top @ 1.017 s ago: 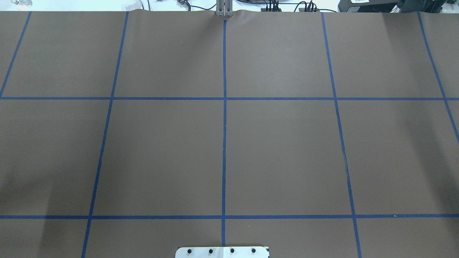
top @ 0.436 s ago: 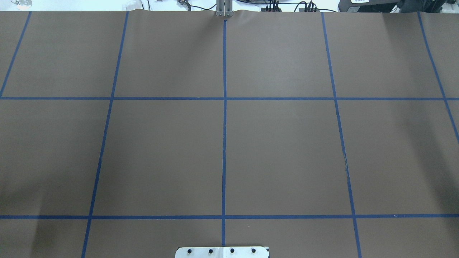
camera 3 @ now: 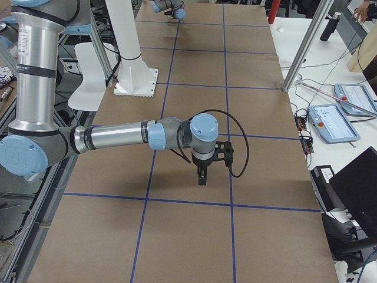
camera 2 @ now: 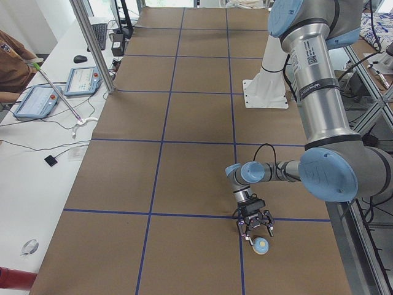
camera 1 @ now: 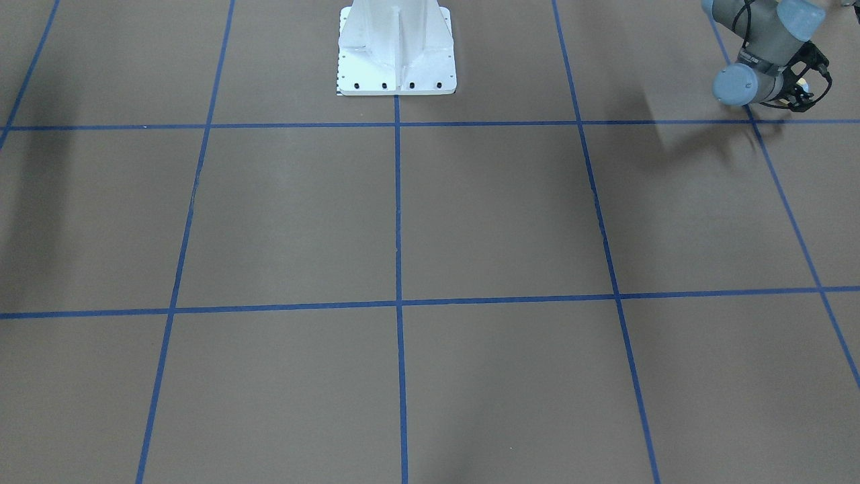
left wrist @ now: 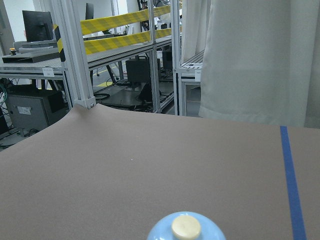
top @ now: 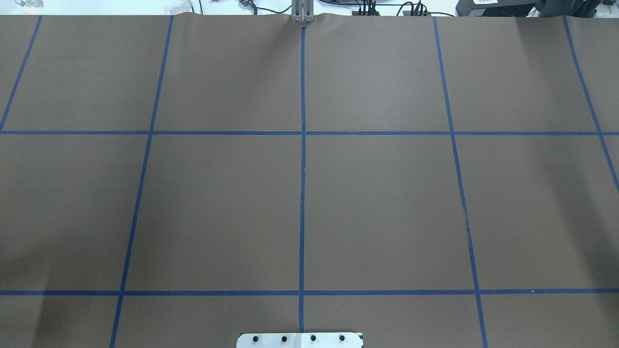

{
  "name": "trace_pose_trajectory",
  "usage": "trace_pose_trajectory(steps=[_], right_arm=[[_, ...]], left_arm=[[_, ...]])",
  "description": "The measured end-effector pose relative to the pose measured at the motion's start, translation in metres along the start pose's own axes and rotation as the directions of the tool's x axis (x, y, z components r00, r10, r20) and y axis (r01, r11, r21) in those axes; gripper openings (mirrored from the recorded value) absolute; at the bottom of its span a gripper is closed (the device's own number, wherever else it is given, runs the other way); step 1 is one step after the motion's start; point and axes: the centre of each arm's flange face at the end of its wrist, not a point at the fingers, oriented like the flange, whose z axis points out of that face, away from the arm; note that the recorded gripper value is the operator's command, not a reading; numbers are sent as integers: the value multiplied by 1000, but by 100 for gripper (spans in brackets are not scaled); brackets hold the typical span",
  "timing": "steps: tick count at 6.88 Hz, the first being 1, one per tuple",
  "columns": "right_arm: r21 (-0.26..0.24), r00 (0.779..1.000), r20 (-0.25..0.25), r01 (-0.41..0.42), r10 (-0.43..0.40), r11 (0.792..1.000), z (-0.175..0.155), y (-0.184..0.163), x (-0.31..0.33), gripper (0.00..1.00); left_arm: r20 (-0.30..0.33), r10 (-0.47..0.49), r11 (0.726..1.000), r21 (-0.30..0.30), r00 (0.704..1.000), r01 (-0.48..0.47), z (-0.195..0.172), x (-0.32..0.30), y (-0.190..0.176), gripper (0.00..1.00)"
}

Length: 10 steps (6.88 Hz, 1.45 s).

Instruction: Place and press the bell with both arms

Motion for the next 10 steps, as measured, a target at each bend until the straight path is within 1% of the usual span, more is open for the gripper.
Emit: trace_pose_trajectory(steps=[3, 4, 5, 6, 8, 9, 10], right_arm=[[1, 1000, 1, 2, -2, 1000, -1, 0, -1, 100], [3, 1000, 1, 3, -3, 1000, -1, -1, -2, 100], [5, 1000, 1, 5, -5, 1000, -2, -1, -2, 100], [5, 1000, 1, 5, -5, 1000, -3, 0, -3, 100], [6, 1000, 1, 6, -6, 1000, -3, 0, -3, 100], [6, 1000, 1, 6, -6, 1000, -3, 0, -3, 100], [6, 1000, 1, 6, -6, 1000, -3, 0, -3, 100]], left_arm=[[-11, 12, 1000, -1, 1000, -12, 16, 2, 10, 100], [-14, 14, 1000, 4, 1000, -14, 20, 0, 12, 77], [-18, 11, 1000, 8, 1000, -11, 22, -2, 14, 37], [-23, 11, 1000, 16, 1000, -11, 24, -6, 16, 0], [-28, 27, 999, 32, 999, -26, 28, -11, 18, 0], [-26, 45, 998, 38, 999, -44, 31, -12, 13, 0], [-21, 75, 996, 45, 997, -74, 35, -13, 1, 0]])
